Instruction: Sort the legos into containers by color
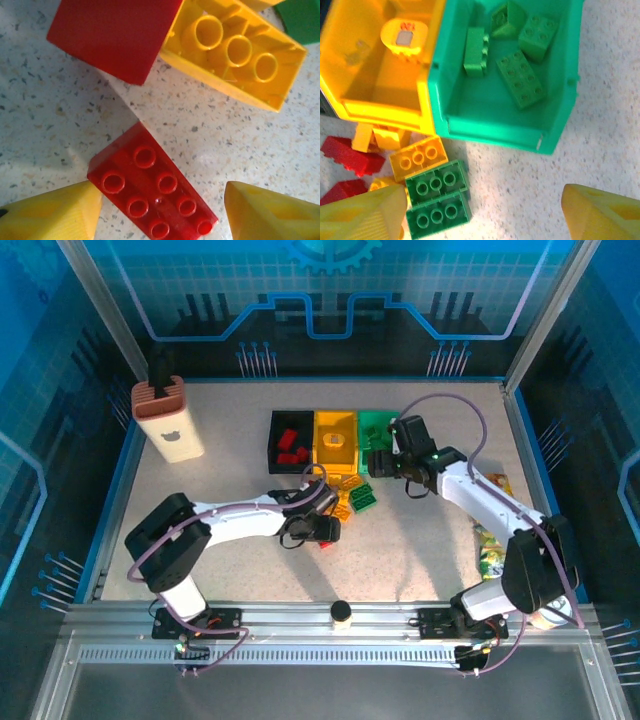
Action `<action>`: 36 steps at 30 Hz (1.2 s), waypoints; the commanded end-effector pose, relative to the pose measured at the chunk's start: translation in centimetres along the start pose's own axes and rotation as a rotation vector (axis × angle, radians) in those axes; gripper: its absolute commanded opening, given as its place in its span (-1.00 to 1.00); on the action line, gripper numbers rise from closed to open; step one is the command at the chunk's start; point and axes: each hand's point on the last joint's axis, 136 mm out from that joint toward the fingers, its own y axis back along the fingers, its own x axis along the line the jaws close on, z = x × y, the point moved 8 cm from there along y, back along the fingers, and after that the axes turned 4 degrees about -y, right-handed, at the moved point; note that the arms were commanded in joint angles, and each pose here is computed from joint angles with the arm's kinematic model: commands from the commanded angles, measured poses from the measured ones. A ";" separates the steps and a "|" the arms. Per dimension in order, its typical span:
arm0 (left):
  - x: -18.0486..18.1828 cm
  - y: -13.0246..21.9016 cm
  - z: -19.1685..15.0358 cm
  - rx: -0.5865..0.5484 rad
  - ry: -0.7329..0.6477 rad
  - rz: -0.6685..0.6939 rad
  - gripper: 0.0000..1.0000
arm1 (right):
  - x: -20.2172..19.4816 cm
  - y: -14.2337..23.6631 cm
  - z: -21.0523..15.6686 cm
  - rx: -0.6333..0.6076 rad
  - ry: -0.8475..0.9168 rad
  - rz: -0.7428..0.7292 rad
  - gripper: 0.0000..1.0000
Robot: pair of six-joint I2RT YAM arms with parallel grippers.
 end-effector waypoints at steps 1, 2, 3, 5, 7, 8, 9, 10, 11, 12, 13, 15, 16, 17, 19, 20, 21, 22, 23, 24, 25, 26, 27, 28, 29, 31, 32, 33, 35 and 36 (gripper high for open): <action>0.6 -0.7 -0.4 0.051 -0.077 0.153 0.26 | -0.4 1.3 -0.5 -0.053 -0.030 -0.010 0.63; 0.8 -0.9 -0.5 0.064 -0.098 0.197 0.23 | -0.6 1.6 -0.6 -0.060 -0.034 -0.010 0.63; 0.9 -1.1 -0.6 0.072 -0.118 0.233 0.19 | -0.8 1.8 -0.8 -0.064 -0.038 -0.012 0.63; 1.1 -1.2 -0.8 0.085 -0.144 0.280 0.07 | -1.1 2.2 -1.2 -0.071 -0.046 -0.013 0.62; 1.1 -0.9 -0.8 0.079 -0.156 0.300 -0.10 | -1.3 2.6 -1.4 -0.082 -0.056 -0.010 0.62; 1.1 -0.5 -0.7 0.066 -0.157 0.299 -0.17 | -1.4 2.8 -1.7 -0.086 -0.060 -0.006 0.61; 1.1 0.1 -0.4 0.047 -0.159 0.297 -0.23 | -1.5 2.8 -2.0 -0.088 -0.065 -0.001 0.62; 0.9 0.7 -0.2 0.027 -0.164 0.289 -0.26 | -1.5 2.8 -2.2 -0.086 -0.069 0.005 0.61; 0.8 1.7 0.2 0.000 -0.169 0.277 -0.28 | -1.5 2.9 -2.4 -0.087 -0.076 0.011 0.61; 0.6 2.6 0.7 -0.029 -0.178 0.262 -0.29 | -1.7 2.5 -3.2 -0.069 -0.077 0.011 0.61; 0.6 3.4 1.1 -0.053 -0.184 0.250 -0.30 | -1.8 2.3 -3.7 -0.060 -0.082 0.013 0.60; 1.0 5.4 2.5 -0.105 -0.168 0.216 -0.32 | -1.9 1.8 -4.7 -0.040 -0.094 0.031 0.60; 1.5 6.2 3.2 -0.124 -0.150 0.198 -0.32 | -1.9 1.6 -5.2 -0.030 -0.099 0.041 0.60; 2.1 7.1 4.1 -0.149 -0.121 0.172 -0.32 | -1.8 1.4 -5.7 -0.021 -0.102 0.051 0.59; 3.5 8.8 5.7 -0.198 -0.062 0.119 -0.32 | -1.8 1.2 -6.7 -0.007 -0.106 0.060 0.59; 4.3 9.7 6.5 -0.226 -0.031 0.094 -0.32 | -1.7 1.1 -7.2 -0.002 -0.107 0.070 0.59; 5.0 10.6 7.3 -0.257 -0.007 0.078 -0.32 | -1.6 1.0 -7.7 0.004 -0.108 0.077 0.59; 5.6 11.3 8.0 -0.284 0.010 0.071 -0.31 | -1.5 1.0 -8.2 0.009 -0.112 0.088 0.59; 6.3 12.0 8.9 -0.315 0.033 0.065 -0.31 | -1.3 0.9 -8.6 0.017 -0.114 0.102 0.59; 7.1 12.5 9.8 -0.339 0.057 0.058 -0.31 | -1.1 0.8 -9.1 0.026 -0.114 0.110 0.59; 7.6 12.9 10.5 -0.356 0.073 0.049 -0.31 | -0.9 0.7 -9.5 0.034 -0.110 0.114 0.59; 8.2 13.3 11.6 -0.370 0.095 0.044 -0.31 | -0.7 0.7 -10.0 0.042 -0.104 0.119 0.58; 8.7 13.6 12.5 -0.384 0.107 0.046 -0.31 | -0.5 0.6 -10.4 0.052 -0.100 0.120 0.58; 9.0 13.7 13.3 -0.393 0.116 0.050 -0.31 | -0.4 0.6 -10.8 0.059 -0.096 0.122 0.58; 9.4 13.8 14.2 -0.406 0.126 0.055 -0.31 | -0.1 0.6 -11.2 0.065 -0.092 0.124 0.58; 10.1 13.5 15.9 -0.416 0.143 0.058 -0.30 | 0.2 0.7 -11.8 0.074 -0.088 0.131 0.58; 10.4 13.1 16.7 -0.416 0.153 0.056 -0.30 | 0.5 0.9 -12.0 0.073 -0.082 0.137 0.58; 10.6 12.8 17.5 -0.415 0.163 0.057 -0.30 | 0.8 1.1 -12.3 0.072 -0.076 0.142 0.58; 11.0 11.9 18.8 -0.401 0.175 0.067 -0.29 | 1.3 1.4 -12.7 0.070 -0.063 0.150 0.57; 11.1 11.5 19.5 -0.396 0.174 0.075 -0.28 | 1.5 1.7 -12.8 0.068 -0.056 0.153 0.57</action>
